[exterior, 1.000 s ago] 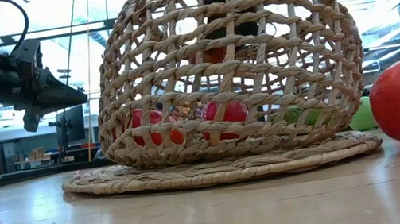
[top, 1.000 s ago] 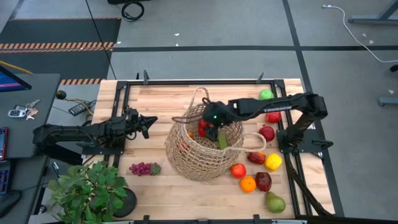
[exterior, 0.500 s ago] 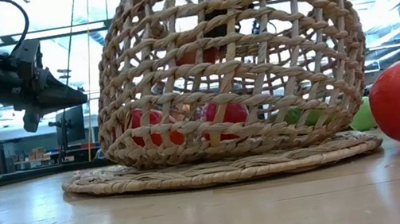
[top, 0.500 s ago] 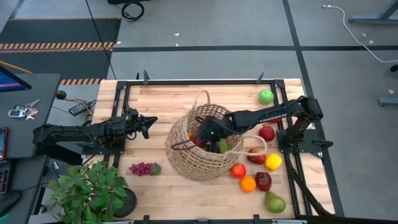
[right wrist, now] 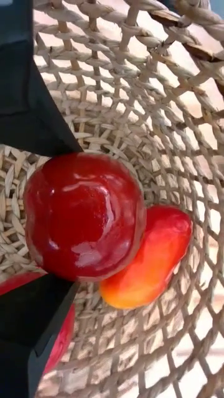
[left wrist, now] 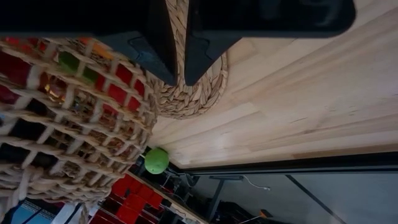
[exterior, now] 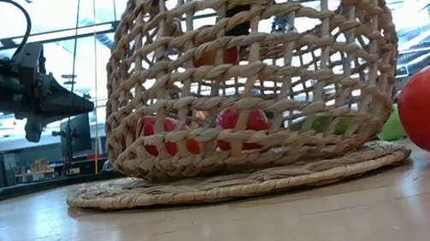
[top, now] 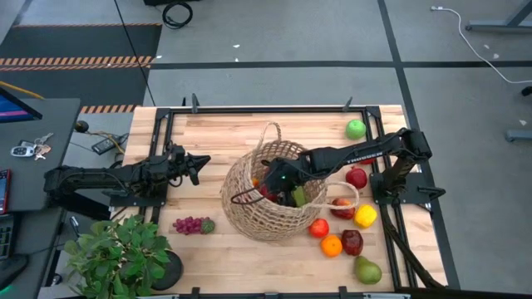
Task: Build produce basket
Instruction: Put the red apple into the brown basket, then put the orange into the brown basket
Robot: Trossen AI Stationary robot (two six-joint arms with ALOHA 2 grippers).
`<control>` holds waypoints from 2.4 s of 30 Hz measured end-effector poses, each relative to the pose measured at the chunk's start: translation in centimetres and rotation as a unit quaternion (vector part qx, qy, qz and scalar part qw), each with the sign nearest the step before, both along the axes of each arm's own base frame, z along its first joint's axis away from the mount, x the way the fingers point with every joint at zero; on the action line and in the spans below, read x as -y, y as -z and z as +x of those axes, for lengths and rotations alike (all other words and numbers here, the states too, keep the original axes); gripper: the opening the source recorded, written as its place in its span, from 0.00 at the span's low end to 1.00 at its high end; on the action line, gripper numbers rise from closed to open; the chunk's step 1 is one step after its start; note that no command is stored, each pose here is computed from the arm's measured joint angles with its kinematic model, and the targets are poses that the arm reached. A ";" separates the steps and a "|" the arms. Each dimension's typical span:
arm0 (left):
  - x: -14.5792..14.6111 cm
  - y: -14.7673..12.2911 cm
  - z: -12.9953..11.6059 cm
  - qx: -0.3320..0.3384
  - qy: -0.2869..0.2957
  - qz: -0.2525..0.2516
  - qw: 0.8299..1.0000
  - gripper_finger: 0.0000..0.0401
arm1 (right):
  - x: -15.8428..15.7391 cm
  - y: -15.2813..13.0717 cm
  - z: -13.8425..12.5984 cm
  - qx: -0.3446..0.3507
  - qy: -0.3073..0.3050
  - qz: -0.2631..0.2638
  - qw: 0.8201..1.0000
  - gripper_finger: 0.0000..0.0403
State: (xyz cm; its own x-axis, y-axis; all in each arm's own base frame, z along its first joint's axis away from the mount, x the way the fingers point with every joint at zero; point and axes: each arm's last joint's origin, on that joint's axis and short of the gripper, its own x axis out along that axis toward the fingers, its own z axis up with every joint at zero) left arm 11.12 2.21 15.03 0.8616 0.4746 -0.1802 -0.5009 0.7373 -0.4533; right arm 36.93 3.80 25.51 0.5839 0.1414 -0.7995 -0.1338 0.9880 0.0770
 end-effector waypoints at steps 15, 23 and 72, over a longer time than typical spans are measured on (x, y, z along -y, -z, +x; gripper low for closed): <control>0.0 0.0 0.0 0.000 0.000 0.000 1.000 0.09 | 1.2 -0.5 -0.7 -0.015 0.021 -0.005 1.000 0.92; 0.0 0.0 0.0 -0.001 0.000 0.000 1.000 0.09 | 3.1 -3.4 -1.9 0.023 0.066 -0.036 0.997 0.92; 0.0 0.0 0.0 -0.001 0.000 0.000 1.000 0.08 | 11.1 -13.6 -20.9 0.020 0.341 -0.006 0.940 0.86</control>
